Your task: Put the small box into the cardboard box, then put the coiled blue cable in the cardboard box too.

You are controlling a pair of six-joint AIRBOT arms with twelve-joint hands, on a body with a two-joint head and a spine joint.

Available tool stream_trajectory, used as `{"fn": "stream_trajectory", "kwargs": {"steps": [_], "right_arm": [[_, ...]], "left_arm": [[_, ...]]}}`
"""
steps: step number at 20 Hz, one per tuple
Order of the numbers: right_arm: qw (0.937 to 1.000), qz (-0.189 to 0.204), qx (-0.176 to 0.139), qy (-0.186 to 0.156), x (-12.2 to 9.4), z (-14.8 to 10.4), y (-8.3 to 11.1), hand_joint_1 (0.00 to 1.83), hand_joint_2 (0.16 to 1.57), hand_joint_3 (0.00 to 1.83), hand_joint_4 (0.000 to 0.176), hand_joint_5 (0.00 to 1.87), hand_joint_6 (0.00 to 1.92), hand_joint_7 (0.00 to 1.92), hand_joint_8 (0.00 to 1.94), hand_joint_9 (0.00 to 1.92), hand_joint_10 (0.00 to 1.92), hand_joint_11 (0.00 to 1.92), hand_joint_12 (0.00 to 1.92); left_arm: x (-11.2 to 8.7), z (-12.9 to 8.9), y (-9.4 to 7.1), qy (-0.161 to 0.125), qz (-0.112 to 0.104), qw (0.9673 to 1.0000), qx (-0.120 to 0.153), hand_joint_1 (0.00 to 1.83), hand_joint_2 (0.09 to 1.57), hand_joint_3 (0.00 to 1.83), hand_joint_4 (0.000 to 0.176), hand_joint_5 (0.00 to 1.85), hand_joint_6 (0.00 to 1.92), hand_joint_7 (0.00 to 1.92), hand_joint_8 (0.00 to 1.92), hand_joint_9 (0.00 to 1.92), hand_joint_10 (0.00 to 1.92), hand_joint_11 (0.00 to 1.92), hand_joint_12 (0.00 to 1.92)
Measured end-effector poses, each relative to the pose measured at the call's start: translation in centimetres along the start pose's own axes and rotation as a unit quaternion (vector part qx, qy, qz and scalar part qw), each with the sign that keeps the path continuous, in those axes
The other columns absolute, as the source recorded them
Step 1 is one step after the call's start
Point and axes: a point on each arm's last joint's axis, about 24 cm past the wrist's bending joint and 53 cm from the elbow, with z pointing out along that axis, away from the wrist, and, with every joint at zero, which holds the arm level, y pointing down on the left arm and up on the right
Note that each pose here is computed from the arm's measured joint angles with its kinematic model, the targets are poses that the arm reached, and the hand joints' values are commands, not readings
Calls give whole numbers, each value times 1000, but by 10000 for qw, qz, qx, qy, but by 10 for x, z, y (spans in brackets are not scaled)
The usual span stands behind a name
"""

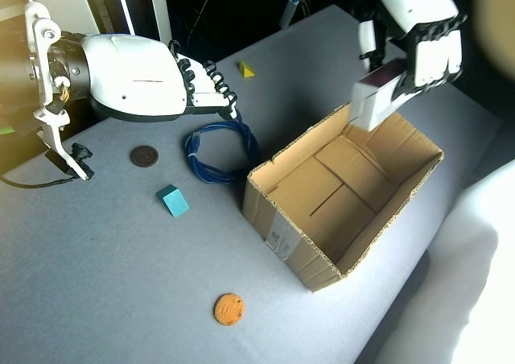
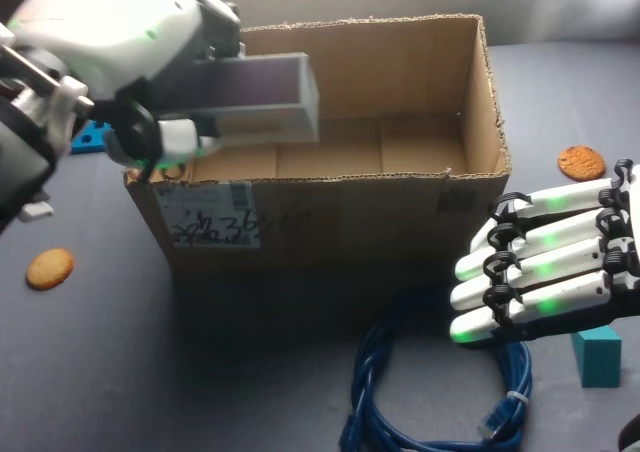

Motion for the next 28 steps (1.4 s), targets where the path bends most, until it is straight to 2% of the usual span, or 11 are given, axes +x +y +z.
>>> {"fn": "stream_trajectory", "kwargs": {"steps": [7,12,14,15,16,17,18,19,20,27,28], "right_arm": [[10000,-18,2,1,0,0,0,217,1144,0,0,313,6,302,4,257,10,0,752],[10000,-21,2,4,0,0,0,161,1159,4,0,274,0,257,0,223,0,0,663],[10000,-19,0,0,0,0,0,241,1138,0,0,336,17,310,11,270,18,0,800],[10000,-21,2,0,0,0,0,231,1142,0,0,323,9,302,6,263,14,0,807],[10000,-27,4,4,0,0,0,222,1141,0,0,316,5,286,2,250,7,0,786],[10000,-27,4,4,0,0,0,211,1146,1,0,287,1,261,0,226,3,0,723],[10000,-26,0,3,0,0,0,215,1145,0,0,284,2,264,2,231,6,0,740],[10000,-23,0,0,0,0,0,232,1138,0,0,301,8,278,7,246,12,0,749],[10000,-30,2,1,0,0,0,229,1139,0,0,289,3,265,1,230,5,0,711],[10000,-41,2,3,0,0,0,287,1130,0,0,302,2,307,7,261,13,0,775],[10000,-45,4,2,0,0,0,331,1108,0,0,354,13,371,14,319,28,0,940]], "left_arm": [[2,2,-13,21,-34,9997,224,1363,1154,3,0,821,1121,916,1142,835,1308,570,1323],[3,3,-17,58,-27,9996,280,1369,1136,0,0,854,1093,956,1052,875,1249,601,1295],[0,3,-19,26,-37,9995,302,1362,1157,3,0,795,1192,951,1079,806,1302,535,1288],[0,3,-19,29,-38,9995,301,1203,1222,10,0,666,1436,869,1180,690,925,394,1277],[1,3,-19,39,-43,9995,300,1106,1255,0,0,701,1387,799,638,694,682,331,1270],[1,3,-19,38,-42,9995,301,1078,1269,0,0,686,1410,828,318,718,486,295,1240],[0,3,-19,30,-42,9995,303,1098,1202,0,0,604,714,816,171,712,362,277,1188],[1,3,-19,34,-43,9995,303,1077,1183,0,0,656,356,802,73,704,233,245,1158],[1,3,-19,40,-47,9995,302,1070,1175,0,0,690,179,798,26,718,152,237,1142],[0,5,-16,38,-18,9995,299,1104,1166,4,0,669,6,726,0,678,20,113,1165],[0,5,-16,40,-33,9995,299,1084,1170,5,0,670,5,722,1,676,16,114,1168]]}}
